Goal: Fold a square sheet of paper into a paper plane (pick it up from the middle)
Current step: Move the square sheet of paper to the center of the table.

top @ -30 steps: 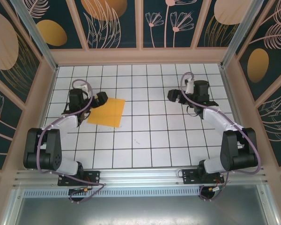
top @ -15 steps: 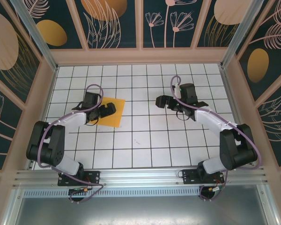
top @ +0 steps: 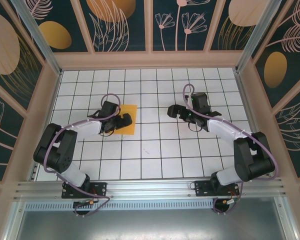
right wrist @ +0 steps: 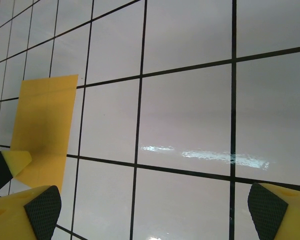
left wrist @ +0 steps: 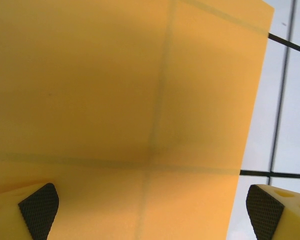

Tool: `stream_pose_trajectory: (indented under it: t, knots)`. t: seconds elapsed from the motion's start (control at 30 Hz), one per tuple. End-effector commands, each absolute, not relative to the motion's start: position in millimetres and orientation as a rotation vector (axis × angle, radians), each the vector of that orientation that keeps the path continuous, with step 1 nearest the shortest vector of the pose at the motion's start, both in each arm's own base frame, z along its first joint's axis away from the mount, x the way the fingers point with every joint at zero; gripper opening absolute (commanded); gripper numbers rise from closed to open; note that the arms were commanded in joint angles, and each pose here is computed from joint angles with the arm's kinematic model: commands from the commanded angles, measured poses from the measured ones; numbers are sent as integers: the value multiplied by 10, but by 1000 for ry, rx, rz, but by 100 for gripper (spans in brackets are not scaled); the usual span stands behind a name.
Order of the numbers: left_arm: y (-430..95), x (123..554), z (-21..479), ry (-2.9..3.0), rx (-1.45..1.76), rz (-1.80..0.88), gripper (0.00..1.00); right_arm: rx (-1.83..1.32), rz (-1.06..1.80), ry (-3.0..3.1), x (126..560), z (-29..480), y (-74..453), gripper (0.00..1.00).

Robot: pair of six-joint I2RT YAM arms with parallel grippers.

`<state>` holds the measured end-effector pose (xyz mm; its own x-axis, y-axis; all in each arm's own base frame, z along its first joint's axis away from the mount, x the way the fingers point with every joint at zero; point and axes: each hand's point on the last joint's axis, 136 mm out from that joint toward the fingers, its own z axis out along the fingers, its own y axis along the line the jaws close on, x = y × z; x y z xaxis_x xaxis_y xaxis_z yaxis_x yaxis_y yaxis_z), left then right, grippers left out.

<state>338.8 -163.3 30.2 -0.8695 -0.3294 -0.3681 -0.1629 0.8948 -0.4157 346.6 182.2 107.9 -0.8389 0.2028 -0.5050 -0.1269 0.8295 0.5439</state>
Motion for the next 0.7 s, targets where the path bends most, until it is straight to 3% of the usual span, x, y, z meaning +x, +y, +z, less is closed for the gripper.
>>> stream_pose_trajectory:
  t: [0.0,0.43,0.57,0.67]
  knots:
    - [-2022,3075,133,2703,-387,-675,98,134,709,2452,3466,1034,1711,99]
    - [-3660,2936,432,2615,-251,-1073,99,345,614,2506,3437,869,1324,98]
    - [-3725,3025,738,2515,-295,-1122,98,371,635,2526,3428,886,1325,93]
    - [-3447,3117,866,2444,-364,-983,99,387,631,2570,3434,875,1379,87]
